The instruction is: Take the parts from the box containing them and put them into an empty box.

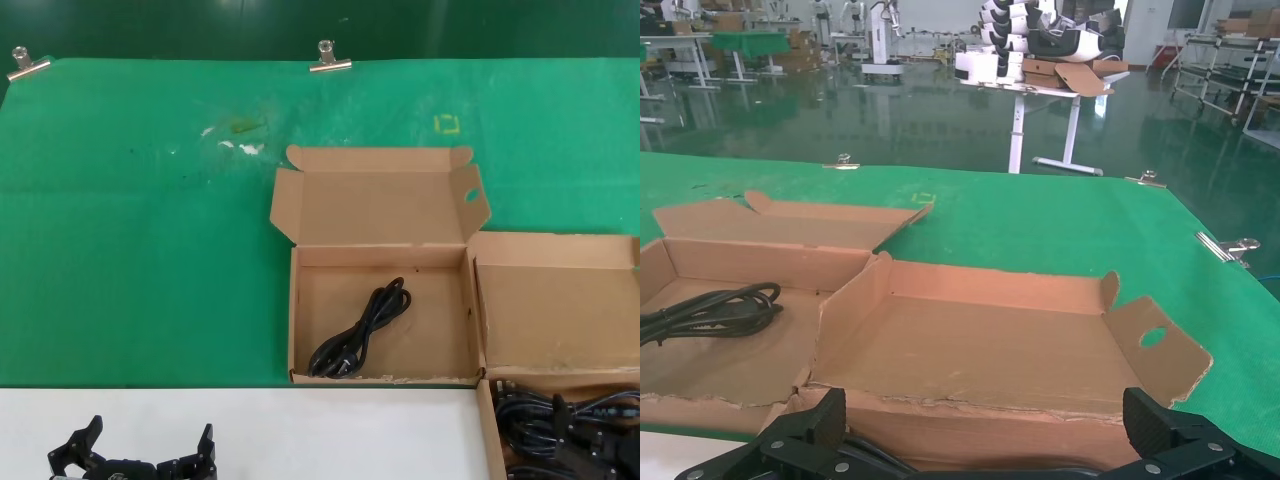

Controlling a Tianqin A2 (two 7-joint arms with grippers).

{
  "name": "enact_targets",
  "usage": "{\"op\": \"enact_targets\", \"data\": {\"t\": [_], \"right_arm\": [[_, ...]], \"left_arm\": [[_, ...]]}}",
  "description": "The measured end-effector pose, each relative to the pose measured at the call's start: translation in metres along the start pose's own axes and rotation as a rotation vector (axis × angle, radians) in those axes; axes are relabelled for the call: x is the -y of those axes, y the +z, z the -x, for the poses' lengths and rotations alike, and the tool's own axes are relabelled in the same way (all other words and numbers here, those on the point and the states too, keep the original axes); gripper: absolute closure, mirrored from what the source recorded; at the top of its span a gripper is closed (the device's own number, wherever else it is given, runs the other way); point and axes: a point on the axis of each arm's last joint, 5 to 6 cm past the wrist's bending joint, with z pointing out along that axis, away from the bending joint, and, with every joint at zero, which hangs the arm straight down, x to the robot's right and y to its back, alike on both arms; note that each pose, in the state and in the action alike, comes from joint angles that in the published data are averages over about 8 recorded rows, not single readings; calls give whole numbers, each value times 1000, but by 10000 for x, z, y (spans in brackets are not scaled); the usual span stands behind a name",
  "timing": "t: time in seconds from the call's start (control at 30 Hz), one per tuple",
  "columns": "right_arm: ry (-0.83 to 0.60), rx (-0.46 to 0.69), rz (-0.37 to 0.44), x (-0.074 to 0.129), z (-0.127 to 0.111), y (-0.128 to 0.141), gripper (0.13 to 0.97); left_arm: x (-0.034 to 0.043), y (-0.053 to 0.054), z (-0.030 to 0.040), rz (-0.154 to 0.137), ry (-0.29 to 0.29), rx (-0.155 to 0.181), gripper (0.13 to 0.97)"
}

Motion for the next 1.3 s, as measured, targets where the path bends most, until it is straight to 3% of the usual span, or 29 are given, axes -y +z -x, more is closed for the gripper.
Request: {"op": "enact_targets", "data": {"t": [1.3], "right_arm": [[0, 0, 0, 0, 0, 0, 130]], "left_arm": [[0, 0, 0, 0, 0, 0, 132]]}}
